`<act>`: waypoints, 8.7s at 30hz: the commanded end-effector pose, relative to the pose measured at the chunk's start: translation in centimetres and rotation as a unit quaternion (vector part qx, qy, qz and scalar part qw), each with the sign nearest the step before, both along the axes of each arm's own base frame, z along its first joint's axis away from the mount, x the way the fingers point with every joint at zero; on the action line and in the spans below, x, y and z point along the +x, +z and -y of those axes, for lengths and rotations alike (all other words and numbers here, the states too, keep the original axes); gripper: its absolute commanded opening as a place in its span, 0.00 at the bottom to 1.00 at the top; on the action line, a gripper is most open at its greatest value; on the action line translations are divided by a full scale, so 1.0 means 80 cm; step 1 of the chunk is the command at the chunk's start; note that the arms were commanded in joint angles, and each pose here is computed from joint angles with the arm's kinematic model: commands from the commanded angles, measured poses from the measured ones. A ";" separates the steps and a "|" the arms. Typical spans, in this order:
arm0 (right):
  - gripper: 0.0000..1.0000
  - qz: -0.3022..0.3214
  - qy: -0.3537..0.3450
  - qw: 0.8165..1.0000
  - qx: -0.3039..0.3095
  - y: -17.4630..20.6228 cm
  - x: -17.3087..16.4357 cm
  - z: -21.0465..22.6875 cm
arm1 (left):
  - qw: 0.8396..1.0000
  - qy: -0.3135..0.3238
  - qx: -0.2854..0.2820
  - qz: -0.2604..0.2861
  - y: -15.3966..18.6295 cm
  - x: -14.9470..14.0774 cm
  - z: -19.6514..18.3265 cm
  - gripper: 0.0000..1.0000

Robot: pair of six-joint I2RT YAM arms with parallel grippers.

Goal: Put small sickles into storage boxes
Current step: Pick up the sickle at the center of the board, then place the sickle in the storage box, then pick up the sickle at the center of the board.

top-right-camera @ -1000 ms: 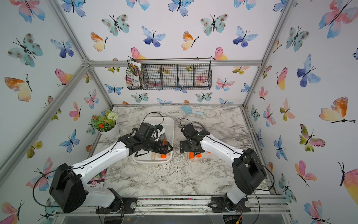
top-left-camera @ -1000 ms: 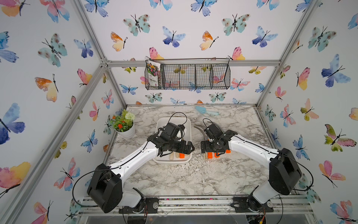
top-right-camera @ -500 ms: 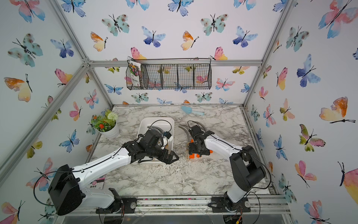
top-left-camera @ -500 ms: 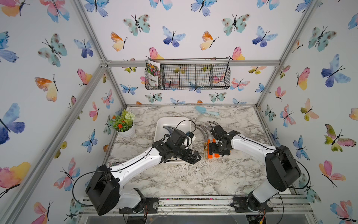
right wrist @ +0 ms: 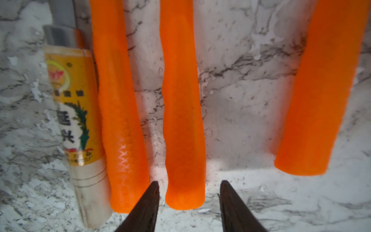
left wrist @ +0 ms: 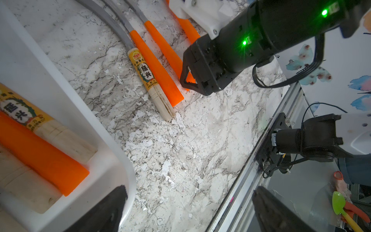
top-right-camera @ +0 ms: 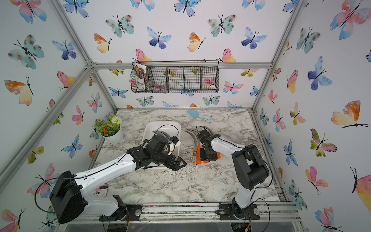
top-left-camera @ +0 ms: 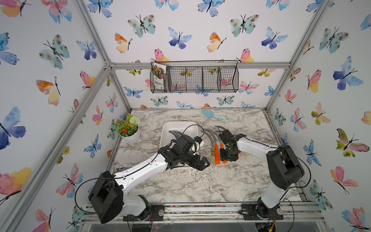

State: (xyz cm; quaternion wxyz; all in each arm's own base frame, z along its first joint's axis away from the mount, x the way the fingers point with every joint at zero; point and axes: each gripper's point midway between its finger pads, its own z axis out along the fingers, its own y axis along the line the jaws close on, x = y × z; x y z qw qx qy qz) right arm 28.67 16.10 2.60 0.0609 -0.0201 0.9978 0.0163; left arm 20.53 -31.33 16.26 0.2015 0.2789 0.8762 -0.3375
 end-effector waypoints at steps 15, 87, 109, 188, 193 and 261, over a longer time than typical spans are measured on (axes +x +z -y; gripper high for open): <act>0.34 -0.026 0.016 1.000 -0.004 -0.038 0.007 -0.002 | 1.000 -0.002 -0.011 -0.003 0.003 -0.004 0.004 0.98; 0.05 0.043 0.129 0.987 0.083 0.117 0.029 -0.194 | 0.988 0.124 0.026 0.085 0.055 0.005 -0.090 0.98; 0.06 0.014 0.175 0.979 0.103 0.075 0.013 -0.270 | 0.975 0.203 -0.002 0.086 0.073 0.017 -0.149 0.98; 0.98 0.118 0.032 0.988 0.091 0.151 -0.035 -0.066 | 0.975 0.195 0.102 -0.027 0.009 0.122 -0.002 0.98; 0.98 0.116 0.021 0.989 0.086 0.148 -0.049 -0.048 | 0.977 0.193 0.084 -0.034 0.002 0.133 0.017 0.98; 0.98 0.125 -0.115 0.981 0.098 0.148 -0.109 0.056 | 0.955 0.145 0.249 -0.069 -0.165 0.136 0.082 0.43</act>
